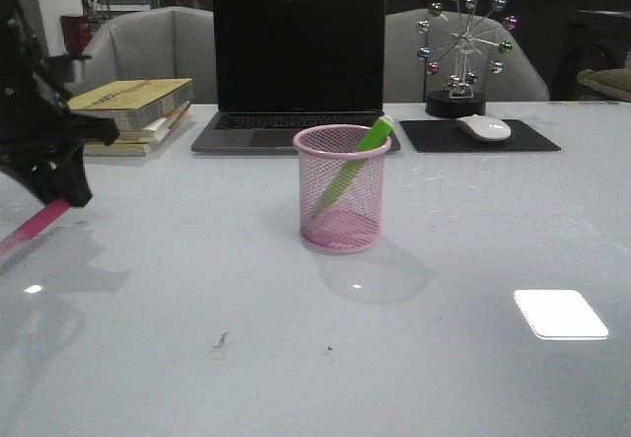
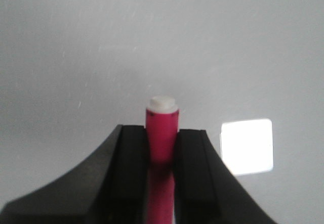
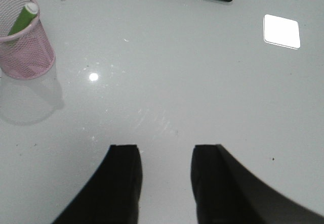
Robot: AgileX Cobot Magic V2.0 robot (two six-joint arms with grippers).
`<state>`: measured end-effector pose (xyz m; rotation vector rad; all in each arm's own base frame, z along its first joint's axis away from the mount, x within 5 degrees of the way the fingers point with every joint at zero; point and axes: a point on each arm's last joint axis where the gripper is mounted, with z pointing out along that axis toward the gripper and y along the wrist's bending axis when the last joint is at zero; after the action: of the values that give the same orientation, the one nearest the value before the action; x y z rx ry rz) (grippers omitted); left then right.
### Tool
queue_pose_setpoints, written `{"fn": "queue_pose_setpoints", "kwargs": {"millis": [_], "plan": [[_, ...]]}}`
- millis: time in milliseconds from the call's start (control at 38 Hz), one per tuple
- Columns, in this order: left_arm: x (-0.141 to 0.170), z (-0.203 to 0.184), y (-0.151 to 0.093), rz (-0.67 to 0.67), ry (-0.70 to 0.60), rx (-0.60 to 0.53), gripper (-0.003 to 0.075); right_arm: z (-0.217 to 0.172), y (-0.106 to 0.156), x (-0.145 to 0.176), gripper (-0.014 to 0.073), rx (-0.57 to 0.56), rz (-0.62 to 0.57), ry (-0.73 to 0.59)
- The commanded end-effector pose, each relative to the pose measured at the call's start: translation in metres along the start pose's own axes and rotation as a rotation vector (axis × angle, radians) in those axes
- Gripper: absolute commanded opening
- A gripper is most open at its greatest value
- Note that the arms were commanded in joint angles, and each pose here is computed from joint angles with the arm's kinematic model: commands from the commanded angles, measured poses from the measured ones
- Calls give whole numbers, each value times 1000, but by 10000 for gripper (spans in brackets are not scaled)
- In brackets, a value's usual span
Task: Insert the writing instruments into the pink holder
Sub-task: 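Lower the left gripper and grasp the pink marker, then lift the pink marker and carry it above the pink holder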
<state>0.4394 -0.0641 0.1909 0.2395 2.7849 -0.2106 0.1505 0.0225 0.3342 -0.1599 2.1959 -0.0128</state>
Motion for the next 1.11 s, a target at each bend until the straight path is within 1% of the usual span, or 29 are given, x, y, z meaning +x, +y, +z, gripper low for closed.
{"fn": "queue_pose_setpoints", "kwargs": {"millis": [0,79,211,342,448,553,632,738,817,948,1027,1080], "plan": [[-29,-77,-30,48,-301,30,99,-8,-2,-13,371,9,-12,-104],[-35,-103,-48,84,-431,39,99,-8,-2,-13,371,9,-12,-104],[-38,-141,-77,133,-598,69,99,-8,-2,-13,371,9,-12,-104],[-36,-173,-106,139,-734,148,99,-8,-2,-13,371,9,-12,-103],[-36,-193,-130,129,-868,220,99,-8,-2,-13,371,10,-12,-100],[-35,-202,-153,144,-978,263,99,-8,-2,-13,371,11,-13,-99],[-33,-204,-171,153,-1048,298,99,-8,-2,-13,371,11,-13,-99],[-25,-201,-192,130,-1150,346,99,-8,-2,-13,371,11,-14,-99],[-16,-192,-207,118,-1204,374,99,-8,-2,-13,371,11,-14,-99],[4,-171,-225,118,-1212,397,99,-8,-3,-12,371,23,-26,-93],[17,-151,-232,124,-1199,395,99,-8,-4,-11,371,35,-37,-82],[24,-138,-237,100,-1211,406,99,-8,-5,-10,371,40,-39,-68]]}}
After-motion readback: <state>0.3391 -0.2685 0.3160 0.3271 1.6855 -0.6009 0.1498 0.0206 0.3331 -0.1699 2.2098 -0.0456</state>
